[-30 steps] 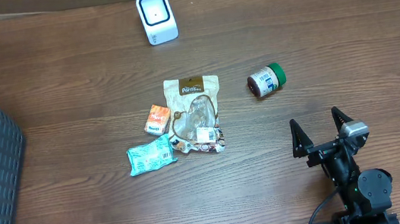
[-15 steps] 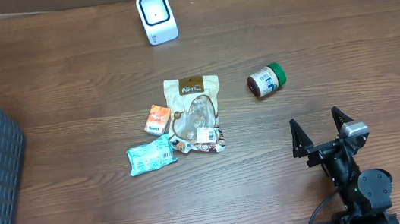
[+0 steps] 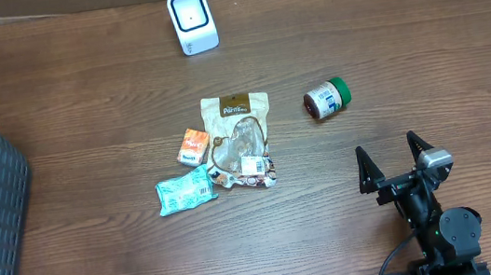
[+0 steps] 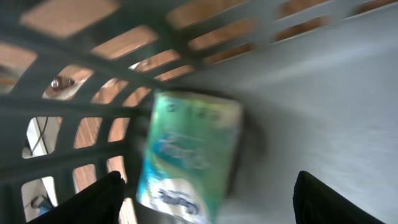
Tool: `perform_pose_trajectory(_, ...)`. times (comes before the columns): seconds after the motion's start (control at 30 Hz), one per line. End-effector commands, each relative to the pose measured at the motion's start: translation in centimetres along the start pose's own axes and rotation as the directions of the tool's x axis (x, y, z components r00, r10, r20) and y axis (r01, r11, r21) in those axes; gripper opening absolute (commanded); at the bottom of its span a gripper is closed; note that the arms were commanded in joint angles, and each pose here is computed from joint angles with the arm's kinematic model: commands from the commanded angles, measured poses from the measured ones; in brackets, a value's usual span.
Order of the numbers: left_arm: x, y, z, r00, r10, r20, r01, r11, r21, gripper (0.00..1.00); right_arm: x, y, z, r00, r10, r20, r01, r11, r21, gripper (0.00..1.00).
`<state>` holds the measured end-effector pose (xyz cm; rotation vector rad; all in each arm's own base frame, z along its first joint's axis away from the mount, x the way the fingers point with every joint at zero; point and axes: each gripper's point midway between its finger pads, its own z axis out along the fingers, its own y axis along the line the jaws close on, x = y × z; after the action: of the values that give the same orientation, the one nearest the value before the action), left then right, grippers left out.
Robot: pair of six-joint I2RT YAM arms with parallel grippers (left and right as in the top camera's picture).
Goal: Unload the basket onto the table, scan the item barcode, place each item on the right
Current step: 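Reach the left gripper into the basket and grasp a small teal packet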
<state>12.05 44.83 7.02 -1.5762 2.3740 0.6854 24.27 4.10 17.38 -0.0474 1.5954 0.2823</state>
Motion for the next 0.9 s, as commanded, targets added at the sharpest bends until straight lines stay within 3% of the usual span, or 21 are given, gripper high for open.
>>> perform_pose_trajectory(0.0, 1.6, 1.2, 2.3, 0.996, -0.062, -0.059, 0.061, 0.998, -0.027, 0.74, 0.1, 0.1, 0.0, 1.000, 0.006, 0.006, -0.006, 1.000, -0.003, 1.00)
perform_pose_trajectory(0.1, 2.0, 0.8, 3.0, 0.994, -0.084, -0.072, 0.085, 0.996, 0.014, 0.65, 0.1, 0.1, 0.0, 1.000, 0.006, 0.006, -0.006, 1.000, -0.003, 1.00)
perform_pose_trajectory(0.17, 1.9, 0.6, 3.0, 0.994, -0.085, -0.069, 0.087, 0.996, 0.029, 0.51, 0.1, 0.1, 0.0, 1.000, 0.006, 0.006, -0.006, 1.000, -0.003, 1.00)
perform_pose_trajectory(0.3, 1.6, 0.0, 3.0, 0.994, -0.088, -0.060, 0.091, 0.995, 0.047, 0.10, 0.1, 0.1, 0.0, 1.000, 0.006, 0.006, -0.006, 1.000, -0.003, 1.00)
perform_pose_trajectory(0.33, 1.6, -0.3, 2.9, 0.994, -0.092, -0.061, 0.095, 0.994, 0.052, 0.04, 0.1, 0.1, 0.0, 1.000, 0.006, 0.006, -0.006, 1.000, -0.003, 1.00)
perform_pose_trajectory(0.5, 1.5, -3.0, 1.6, 0.996, -0.059, -0.070, 0.068, 0.989, 0.132, 0.04, 0.1, 0.1, 0.0, 1.000, 0.006, 0.006, -0.006, 1.000, -0.003, 1.00)
perform_pose_trajectory(0.57, 0.8, -5.4, -0.2, 0.998, -0.036, -0.051, 0.047, 0.972, 0.229, 0.04, 0.1, 0.1, 0.0, 1.000, 0.006, 0.006, -0.006, 1.000, -0.003, 1.00)
perform_pose_trajectory(0.67, -1.7, -10.0, -4.9, 0.999, -0.027, 0.045, 0.006, 0.916, 0.402, 0.04, 0.1, 0.1, 0.0, 1.000, 0.006, 0.006, -0.006, 1.000, -0.003, 1.00)
perform_pose_trajectory(0.87, -6.9, -15.7, -17.8, 0.962, -0.084, 0.259, -0.081, 0.821, 0.565, 0.04, 0.1, 0.1, 0.0, 1.000, 0.006, 0.006, -0.006, 1.000, -0.003, 1.00)
